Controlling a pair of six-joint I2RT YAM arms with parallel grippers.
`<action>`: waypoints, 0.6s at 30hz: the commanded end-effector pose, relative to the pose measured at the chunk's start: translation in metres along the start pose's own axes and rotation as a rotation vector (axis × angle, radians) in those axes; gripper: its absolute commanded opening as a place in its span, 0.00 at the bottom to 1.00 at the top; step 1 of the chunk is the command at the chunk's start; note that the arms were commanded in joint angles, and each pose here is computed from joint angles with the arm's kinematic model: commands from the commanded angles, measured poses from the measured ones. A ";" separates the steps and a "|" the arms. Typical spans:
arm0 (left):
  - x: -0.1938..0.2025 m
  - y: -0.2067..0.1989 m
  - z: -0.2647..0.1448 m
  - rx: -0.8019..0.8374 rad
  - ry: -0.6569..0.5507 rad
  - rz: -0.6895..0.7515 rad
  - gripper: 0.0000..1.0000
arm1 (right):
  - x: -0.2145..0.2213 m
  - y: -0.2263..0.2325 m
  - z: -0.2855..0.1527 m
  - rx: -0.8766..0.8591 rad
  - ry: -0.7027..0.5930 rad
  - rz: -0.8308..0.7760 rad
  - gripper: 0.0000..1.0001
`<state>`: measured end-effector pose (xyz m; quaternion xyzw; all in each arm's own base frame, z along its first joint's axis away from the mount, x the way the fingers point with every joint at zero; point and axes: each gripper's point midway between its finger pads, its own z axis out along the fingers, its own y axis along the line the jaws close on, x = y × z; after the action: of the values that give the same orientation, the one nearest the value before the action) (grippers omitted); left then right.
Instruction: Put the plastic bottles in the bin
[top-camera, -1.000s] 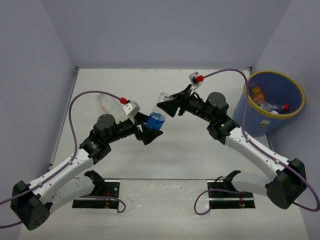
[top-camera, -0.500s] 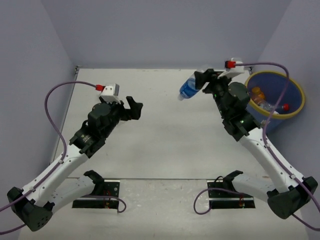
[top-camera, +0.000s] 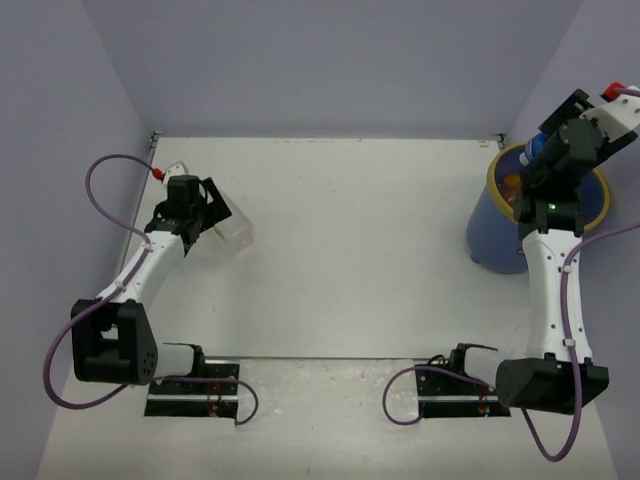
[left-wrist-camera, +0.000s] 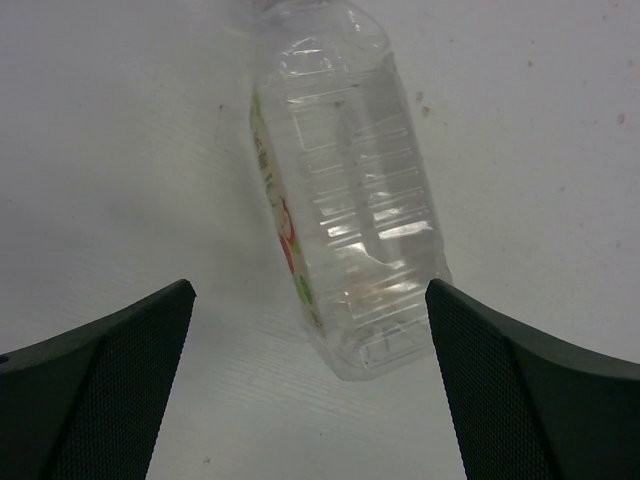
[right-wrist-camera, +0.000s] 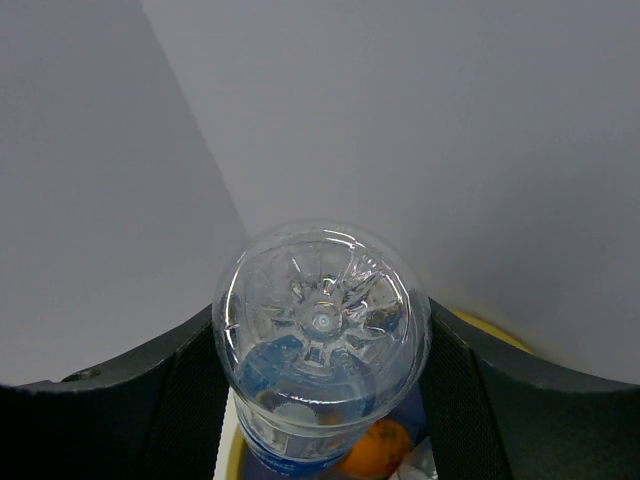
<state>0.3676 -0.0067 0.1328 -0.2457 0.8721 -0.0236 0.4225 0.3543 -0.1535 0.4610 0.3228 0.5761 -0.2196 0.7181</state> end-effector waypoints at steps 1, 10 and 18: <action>-0.039 -0.015 0.007 0.082 -0.059 -0.093 1.00 | -0.032 -0.040 -0.010 0.143 -0.114 -0.008 0.07; -0.043 -0.024 0.049 0.052 0.000 -0.084 1.00 | -0.022 -0.054 -0.023 0.160 -0.073 0.014 0.97; -0.028 -0.015 0.076 -0.028 0.057 -0.094 1.00 | -0.021 -0.003 -0.053 -0.190 0.024 0.140 0.99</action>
<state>0.4305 0.0012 0.1025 -0.2735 0.8806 -0.0413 0.3848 0.3136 -0.1542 0.4520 0.3293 0.5760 -0.2165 0.7161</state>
